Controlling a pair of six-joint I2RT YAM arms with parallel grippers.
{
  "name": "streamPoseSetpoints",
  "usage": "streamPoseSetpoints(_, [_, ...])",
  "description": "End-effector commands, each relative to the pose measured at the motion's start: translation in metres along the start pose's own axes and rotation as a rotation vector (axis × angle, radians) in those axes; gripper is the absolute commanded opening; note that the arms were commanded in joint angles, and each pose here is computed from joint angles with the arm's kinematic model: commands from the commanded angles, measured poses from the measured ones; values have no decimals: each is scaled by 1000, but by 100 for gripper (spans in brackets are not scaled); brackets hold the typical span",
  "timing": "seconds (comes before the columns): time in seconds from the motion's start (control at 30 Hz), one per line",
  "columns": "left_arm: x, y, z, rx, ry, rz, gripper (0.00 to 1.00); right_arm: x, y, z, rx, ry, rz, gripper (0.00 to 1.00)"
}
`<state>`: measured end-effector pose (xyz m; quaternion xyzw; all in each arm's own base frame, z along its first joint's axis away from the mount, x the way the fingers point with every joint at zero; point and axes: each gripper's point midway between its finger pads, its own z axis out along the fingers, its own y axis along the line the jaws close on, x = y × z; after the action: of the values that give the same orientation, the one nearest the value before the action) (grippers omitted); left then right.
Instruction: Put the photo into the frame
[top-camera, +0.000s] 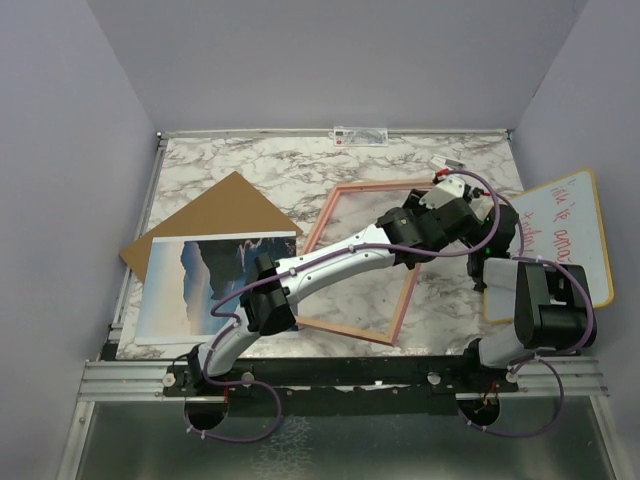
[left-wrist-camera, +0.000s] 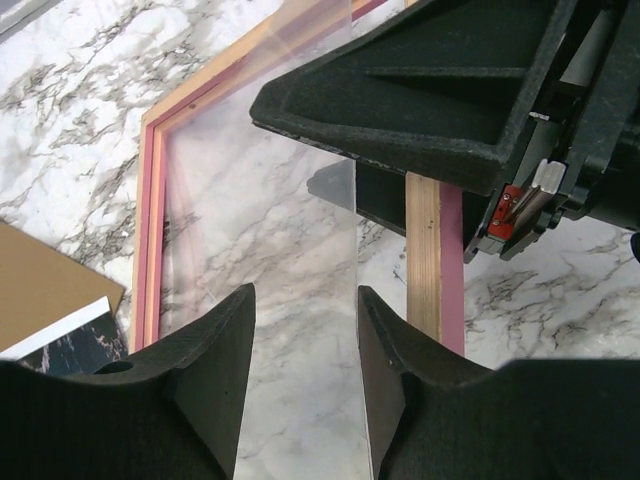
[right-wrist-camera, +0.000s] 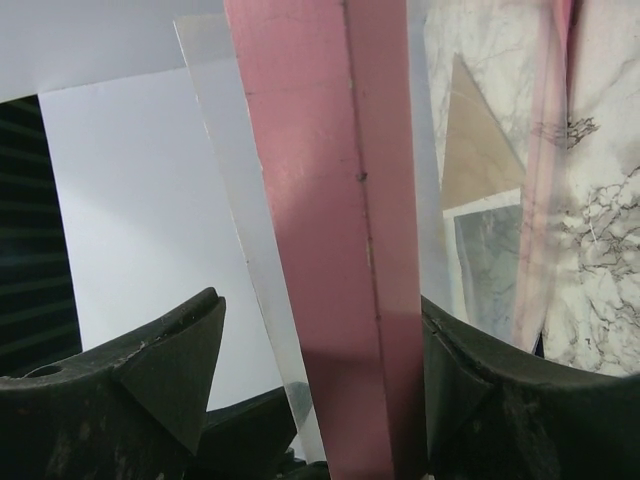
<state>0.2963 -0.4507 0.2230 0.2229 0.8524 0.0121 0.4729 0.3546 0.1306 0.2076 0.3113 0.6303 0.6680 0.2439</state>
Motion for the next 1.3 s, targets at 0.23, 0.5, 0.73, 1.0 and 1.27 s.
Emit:
streamPoseSetpoints(0.23, [-2, 36, -8, -128, 0, 73, 40, -5, 31, 3, -72, -23, -97, 75])
streamPoseSetpoints(0.5, [-17, 52, -16, -155, -31, 74, 39, -5, 23, 3, -42, -23, -123, 76])
streamPoseSetpoints(0.73, [-15, 75, -10, -162, 11, 57, 19, -8, 3, 4, 44, -27, -181, 72])
streamPoseSetpoints(1.0, [-27, 98, -11, -152, 14, 15, 0, -22, -32, 4, 209, -44, -300, 62])
streamPoseSetpoints(1.27, [-52, 145, -27, -228, -36, -2, 0, -42, -76, 11, 337, 10, -357, 60])
